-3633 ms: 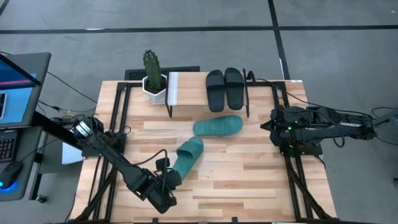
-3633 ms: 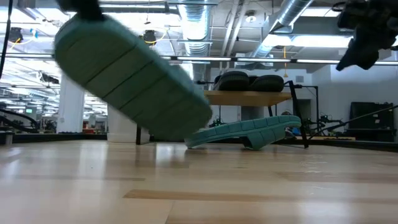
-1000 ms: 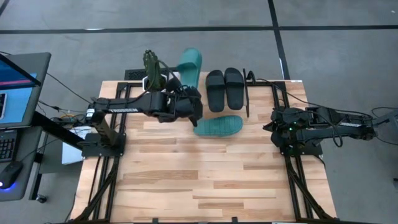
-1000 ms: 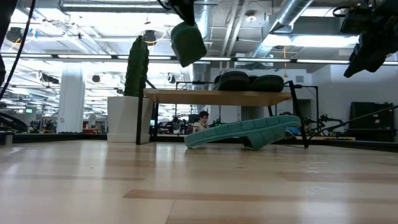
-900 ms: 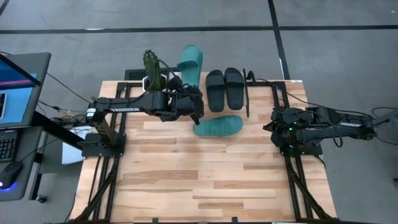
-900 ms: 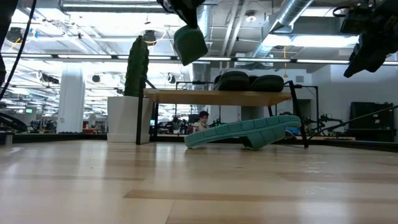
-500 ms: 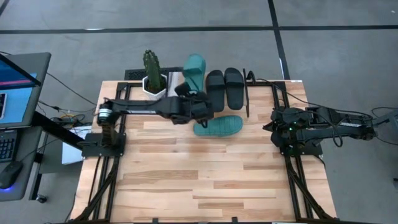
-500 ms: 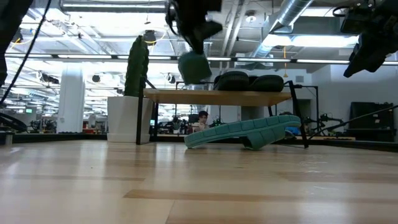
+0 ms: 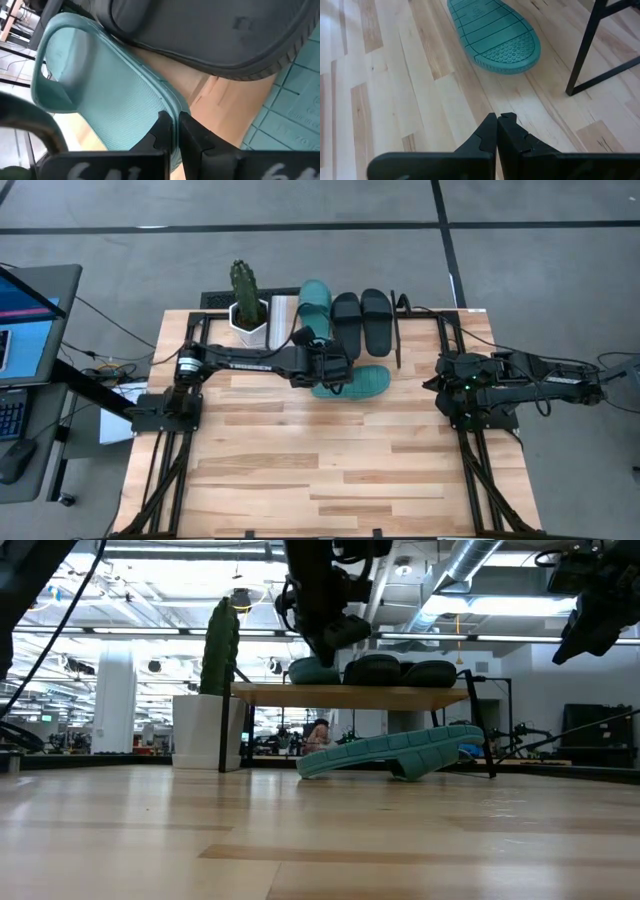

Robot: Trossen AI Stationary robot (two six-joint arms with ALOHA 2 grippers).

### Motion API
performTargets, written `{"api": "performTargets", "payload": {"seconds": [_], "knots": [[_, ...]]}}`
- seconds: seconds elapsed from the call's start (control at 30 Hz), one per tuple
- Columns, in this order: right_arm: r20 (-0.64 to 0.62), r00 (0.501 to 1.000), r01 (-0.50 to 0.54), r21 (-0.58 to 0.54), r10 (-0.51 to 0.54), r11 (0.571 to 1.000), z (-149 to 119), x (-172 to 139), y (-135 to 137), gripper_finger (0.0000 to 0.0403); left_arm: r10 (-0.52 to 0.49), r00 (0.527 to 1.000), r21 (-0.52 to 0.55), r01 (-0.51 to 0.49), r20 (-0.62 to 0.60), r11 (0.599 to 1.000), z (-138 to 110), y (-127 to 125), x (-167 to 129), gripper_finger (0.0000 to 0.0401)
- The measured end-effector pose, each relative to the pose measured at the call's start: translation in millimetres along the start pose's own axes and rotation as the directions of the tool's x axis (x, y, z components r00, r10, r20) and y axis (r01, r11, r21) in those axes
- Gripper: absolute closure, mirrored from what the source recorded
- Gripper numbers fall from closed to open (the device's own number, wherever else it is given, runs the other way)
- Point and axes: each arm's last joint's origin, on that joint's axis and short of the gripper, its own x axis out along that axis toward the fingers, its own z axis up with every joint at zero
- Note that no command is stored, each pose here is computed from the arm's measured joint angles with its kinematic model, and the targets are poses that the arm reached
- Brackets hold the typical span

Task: Pick and place slides into the shelf
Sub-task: Put the bottom green slipper on the shelf

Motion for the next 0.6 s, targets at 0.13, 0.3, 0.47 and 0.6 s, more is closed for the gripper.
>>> {"api": "performTargets", "payload": {"seconds": [0.13, 0.3, 0.47, 0.6], "knots": [[0.000, 1.000, 0.000, 0.000, 0.000, 1.000, 0.0, 0.0, 0.0, 0.0403, -0.013, 1.000, -0.027, 0.014, 0.026, 1.000, 2.7, -2.5, -1.9, 0.0401], [0.000, 1.000, 0.000, 0.000, 0.000, 1.000, 0.0, 0.0, 0.0, 0.0403, -0.046, 0.998, -0.029, 0.047, 0.051, 0.998, 8.4, -2.1, -5.7, 0.0401], [0.000, 1.000, 0.000, 0.000, 0.000, 1.000, 0.0, 0.0, 0.0, 0.0403, -0.058, 0.997, -0.023, 0.059, 0.052, 0.998, 8.3, -3.2, -6.6, 0.0401], [0.000, 1.000, 0.000, 0.000, 0.000, 1.000, 0.0, 0.0, 0.0, 0.0403, -0.086, 0.995, 0.005, 0.086, 0.046, 0.996, 8.3, -4.0, -6.5, 0.0399]]}}
